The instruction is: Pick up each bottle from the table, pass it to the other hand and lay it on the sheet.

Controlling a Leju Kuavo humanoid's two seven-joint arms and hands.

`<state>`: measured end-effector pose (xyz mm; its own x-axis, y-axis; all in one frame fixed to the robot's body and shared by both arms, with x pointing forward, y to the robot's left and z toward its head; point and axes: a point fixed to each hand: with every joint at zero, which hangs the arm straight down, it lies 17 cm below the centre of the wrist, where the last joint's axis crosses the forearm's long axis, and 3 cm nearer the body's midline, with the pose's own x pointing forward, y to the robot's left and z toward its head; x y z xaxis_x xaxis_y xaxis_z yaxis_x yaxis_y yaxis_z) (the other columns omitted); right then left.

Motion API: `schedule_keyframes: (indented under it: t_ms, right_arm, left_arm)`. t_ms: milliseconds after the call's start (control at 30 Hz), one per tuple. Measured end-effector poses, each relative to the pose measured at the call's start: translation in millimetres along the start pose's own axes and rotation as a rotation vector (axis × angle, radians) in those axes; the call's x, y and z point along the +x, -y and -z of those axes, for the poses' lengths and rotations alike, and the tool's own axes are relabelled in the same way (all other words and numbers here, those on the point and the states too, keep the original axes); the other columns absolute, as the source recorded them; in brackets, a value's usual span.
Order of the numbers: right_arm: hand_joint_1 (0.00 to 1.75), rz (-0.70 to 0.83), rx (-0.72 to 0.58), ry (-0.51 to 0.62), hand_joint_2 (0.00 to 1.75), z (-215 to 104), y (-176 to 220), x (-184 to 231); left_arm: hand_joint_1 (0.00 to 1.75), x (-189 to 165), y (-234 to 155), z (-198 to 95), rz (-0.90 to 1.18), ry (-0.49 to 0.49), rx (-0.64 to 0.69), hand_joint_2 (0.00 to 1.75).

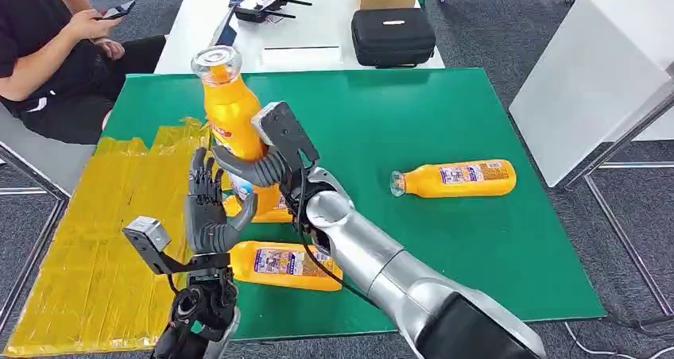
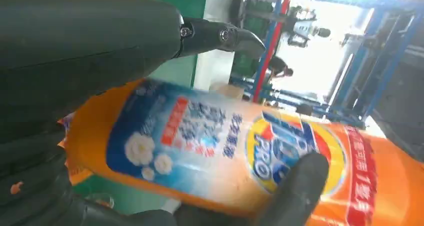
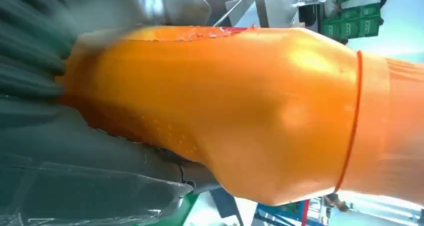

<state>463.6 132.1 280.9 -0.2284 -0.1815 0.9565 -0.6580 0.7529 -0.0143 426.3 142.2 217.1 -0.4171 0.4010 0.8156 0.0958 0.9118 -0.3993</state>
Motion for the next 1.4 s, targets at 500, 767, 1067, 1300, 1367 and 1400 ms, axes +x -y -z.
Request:
schedule_keyframes:
  t_ms: [500,767,1067,1300,1367,1400]
  right_arm:
    - [1.75,0.090,0.021,-0.026,1.75,-4.2,-1.0,-11.2]
    - [1.75,0.035,-0.005,-0.022,1.75,-1.1,11.3,-12.5]
    - [1.75,-0.057,-0.003,-0.025,1.75,-0.8,13.2,-15.5]
    - [1.75,-0.098,0.006,-0.050,1.75,0.8,13.2,-18.4]
    - [1.75,-0.103,0.006,-0.056,1.75,4.0,15.1,-15.2]
    - [1.75,-0.103,0.005,-0.055,1.75,5.9,16.3,-12.8]
  left_arm:
    - [0.00,-1.4,11.4,17.0,-0.047,-0.039,0.030,1.75]
    - [0.00,-0.8,2.2,26.8,-0.058,-0.027,0.091,1.75]
    - [0.00,-30.7,-54.9,19.5,0.049,-0.070,0.241,1.75]
    - [0.00,-67.1,-65.0,5.8,0.086,-0.150,0.274,1.75]
    - [0.00,-80.1,-61.3,0.8,0.092,-0.178,0.270,1.75]
    - [0.00,-84.7,-60.2,-0.7,0.095,-0.188,0.270,1.75]
